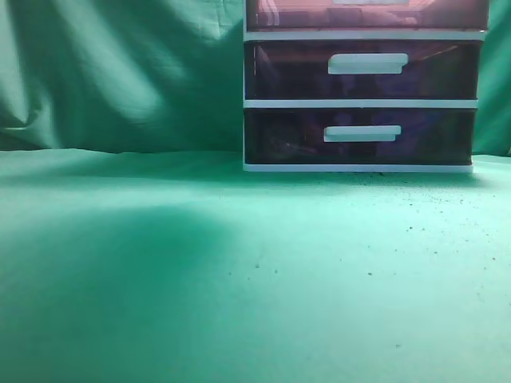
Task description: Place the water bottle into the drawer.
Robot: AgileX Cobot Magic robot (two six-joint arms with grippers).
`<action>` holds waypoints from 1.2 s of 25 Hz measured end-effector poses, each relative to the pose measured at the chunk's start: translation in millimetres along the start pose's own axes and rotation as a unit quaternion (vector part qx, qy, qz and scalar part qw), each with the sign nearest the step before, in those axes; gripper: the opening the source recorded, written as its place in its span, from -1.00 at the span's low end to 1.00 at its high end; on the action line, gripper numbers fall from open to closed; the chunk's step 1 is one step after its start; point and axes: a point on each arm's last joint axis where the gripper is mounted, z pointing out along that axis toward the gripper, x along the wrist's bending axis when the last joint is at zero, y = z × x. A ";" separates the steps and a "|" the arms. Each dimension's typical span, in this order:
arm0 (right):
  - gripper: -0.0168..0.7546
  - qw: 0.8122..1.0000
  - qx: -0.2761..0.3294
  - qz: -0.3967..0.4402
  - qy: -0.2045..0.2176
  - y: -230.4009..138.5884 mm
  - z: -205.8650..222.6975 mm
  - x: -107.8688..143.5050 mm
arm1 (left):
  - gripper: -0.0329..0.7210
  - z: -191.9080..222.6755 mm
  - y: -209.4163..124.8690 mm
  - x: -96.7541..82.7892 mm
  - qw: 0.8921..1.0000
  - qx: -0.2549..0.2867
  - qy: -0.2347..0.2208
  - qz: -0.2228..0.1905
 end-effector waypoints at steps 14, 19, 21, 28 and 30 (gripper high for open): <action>-0.96 0.895 0.149 0.365 0.207 83.4 -146.7 20.3 | -0.91 -80.5 -60.9 8.9 0.990 -0.099 -0.101 -0.025; -0.96 0.856 0.078 0.455 0.232 88.7 -206.0 -2.7 | -0.91 -101.5 -127.3 18.5 0.977 -0.179 -0.111 -0.030; -0.96 0.849 0.048 0.469 0.238 87.4 -225.3 -8.3 | -0.91 -104.5 -152.0 20.9 0.970 -0.211 -0.113 -0.033; -0.96 0.838 -0.068 0.473 0.262 70.6 -257.0 25.8 | -0.91 -91.4 -209.8 20.6 0.952 -0.279 -0.122 -0.041; -0.96 0.837 -0.102 0.465 0.269 63.8 -264.2 40.7 | -0.91 -86.8 -220.0 19.4 0.949 -0.286 -0.127 -0.045</action>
